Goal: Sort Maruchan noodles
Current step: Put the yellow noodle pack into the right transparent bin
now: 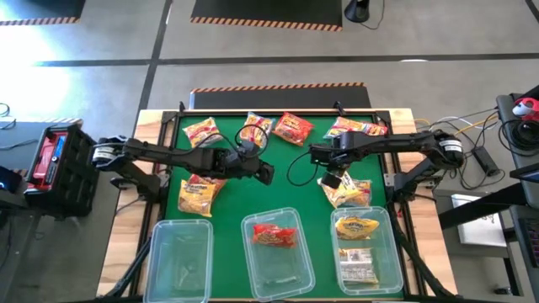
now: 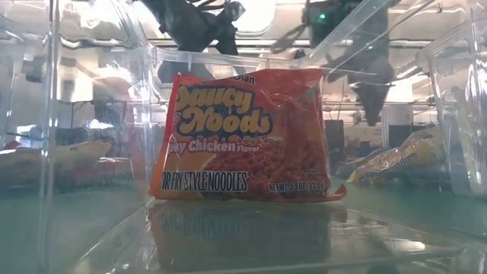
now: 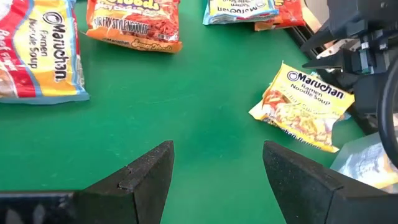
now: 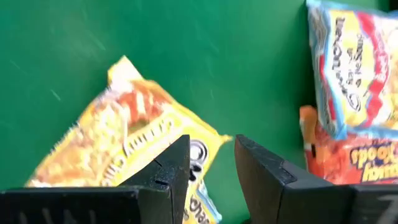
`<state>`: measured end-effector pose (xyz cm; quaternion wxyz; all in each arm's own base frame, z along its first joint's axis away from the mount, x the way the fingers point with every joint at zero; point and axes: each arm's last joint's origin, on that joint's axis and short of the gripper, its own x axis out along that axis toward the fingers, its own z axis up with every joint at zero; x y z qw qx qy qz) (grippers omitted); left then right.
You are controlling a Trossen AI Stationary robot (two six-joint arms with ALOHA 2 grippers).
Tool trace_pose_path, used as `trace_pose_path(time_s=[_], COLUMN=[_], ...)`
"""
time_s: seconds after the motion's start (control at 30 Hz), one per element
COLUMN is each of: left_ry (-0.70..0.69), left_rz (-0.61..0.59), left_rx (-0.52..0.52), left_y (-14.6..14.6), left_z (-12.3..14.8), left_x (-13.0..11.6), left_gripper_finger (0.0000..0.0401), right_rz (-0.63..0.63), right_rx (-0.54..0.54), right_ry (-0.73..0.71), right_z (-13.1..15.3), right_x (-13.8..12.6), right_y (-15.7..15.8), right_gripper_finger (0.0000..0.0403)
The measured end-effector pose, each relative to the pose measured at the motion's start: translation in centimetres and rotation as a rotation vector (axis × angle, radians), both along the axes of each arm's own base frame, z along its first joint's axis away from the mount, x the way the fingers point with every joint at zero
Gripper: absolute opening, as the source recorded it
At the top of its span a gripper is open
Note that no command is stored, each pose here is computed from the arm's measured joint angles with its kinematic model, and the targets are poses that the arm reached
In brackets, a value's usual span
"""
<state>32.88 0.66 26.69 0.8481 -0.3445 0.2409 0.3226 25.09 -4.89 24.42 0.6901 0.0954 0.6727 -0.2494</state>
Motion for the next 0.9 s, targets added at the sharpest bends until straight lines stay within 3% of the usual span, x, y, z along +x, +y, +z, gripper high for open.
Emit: trace_pose_path(time_s=[0.17, 0.5, 0.6, 0.7, 0.9], left_ry=[-0.025, -0.033, -0.066, -0.114, -0.233], left_rz=[0.017, 0.069, 0.095, 0.044, 0.004], left_rx=[-0.019, -0.009, -0.079, -0.146, -0.176], left_y=[0.0, 0.1, 0.1, -0.1, -0.2], left_z=[-0.6, -2.3, -3.1, -3.7, -4.5], left_x=[0.7, 2.1, 2.7, 3.8, 5.6], left_gripper_finger=[0.0231, 0.0231, 0.0231, 0.0231, 0.0231], right_rz=[-0.048, -0.198, -0.195, -0.199, -0.188], right_rx=[0.014, 0.142, 0.138, 0.134, 0.111], right_ry=[-0.037, -0.306, -0.332, -0.363, -0.388], right_z=[-0.1, 0.4, 0.7, 1.2, 1.6], right_x=[-2.4, -6.1, -7.0, -7.5, -8.0], right_y=[-0.3, -0.2, 0.1, 0.2, 0.3], right_gripper_finger=[0.0116, 0.0116, 0.0116, 0.0116, 0.0116])
